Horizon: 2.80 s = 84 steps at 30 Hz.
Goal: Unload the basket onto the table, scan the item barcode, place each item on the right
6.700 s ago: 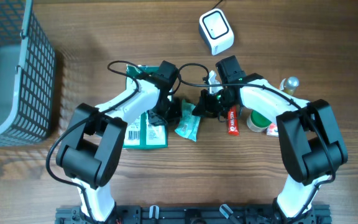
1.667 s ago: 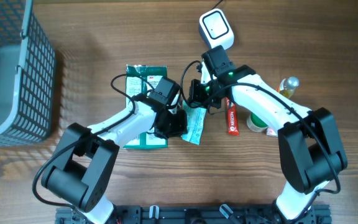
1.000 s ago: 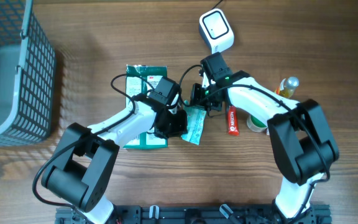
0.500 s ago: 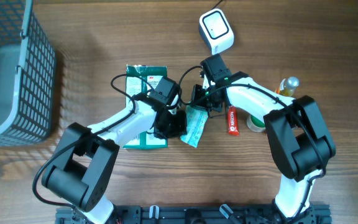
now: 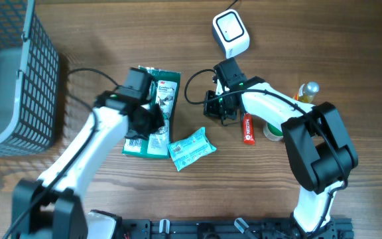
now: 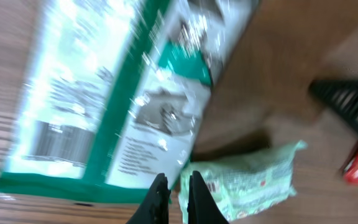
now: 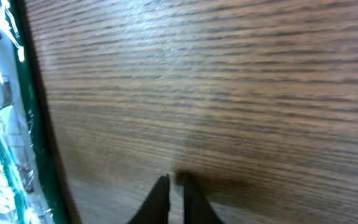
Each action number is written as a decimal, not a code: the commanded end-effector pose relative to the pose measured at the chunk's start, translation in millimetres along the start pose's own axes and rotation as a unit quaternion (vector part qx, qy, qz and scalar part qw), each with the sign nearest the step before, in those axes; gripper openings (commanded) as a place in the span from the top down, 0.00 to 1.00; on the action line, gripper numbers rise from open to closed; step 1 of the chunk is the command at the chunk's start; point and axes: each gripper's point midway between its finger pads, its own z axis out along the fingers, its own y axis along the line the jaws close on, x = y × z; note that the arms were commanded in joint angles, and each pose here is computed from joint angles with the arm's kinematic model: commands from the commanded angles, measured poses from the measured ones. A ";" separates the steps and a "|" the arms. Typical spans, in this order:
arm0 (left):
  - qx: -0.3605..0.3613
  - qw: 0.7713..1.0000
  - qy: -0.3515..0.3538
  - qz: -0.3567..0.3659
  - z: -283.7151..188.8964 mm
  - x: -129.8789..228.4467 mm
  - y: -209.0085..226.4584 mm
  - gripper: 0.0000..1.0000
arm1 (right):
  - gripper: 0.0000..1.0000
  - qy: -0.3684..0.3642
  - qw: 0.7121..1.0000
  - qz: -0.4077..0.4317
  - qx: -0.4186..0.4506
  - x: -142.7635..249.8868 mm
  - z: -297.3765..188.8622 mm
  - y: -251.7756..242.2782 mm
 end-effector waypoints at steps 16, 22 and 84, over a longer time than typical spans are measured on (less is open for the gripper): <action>-0.001 1.000 -0.004 -0.011 -5.3 1.2 9.5 0.96 | 0.21 0.103 0.991 -0.029 0.080 36.3 -69.5 -9.9; 0.042 0.999 0.016 0.022 19.3 20.2 -12.5 0.96 | 0.22 0.142 0.984 -0.012 0.102 65.6 -54.1 -36.7; 0.127 0.986 0.089 0.054 37.7 43.2 -81.9 0.96 | 0.69 0.103 0.992 -0.066 -0.029 67.8 -21.8 -43.4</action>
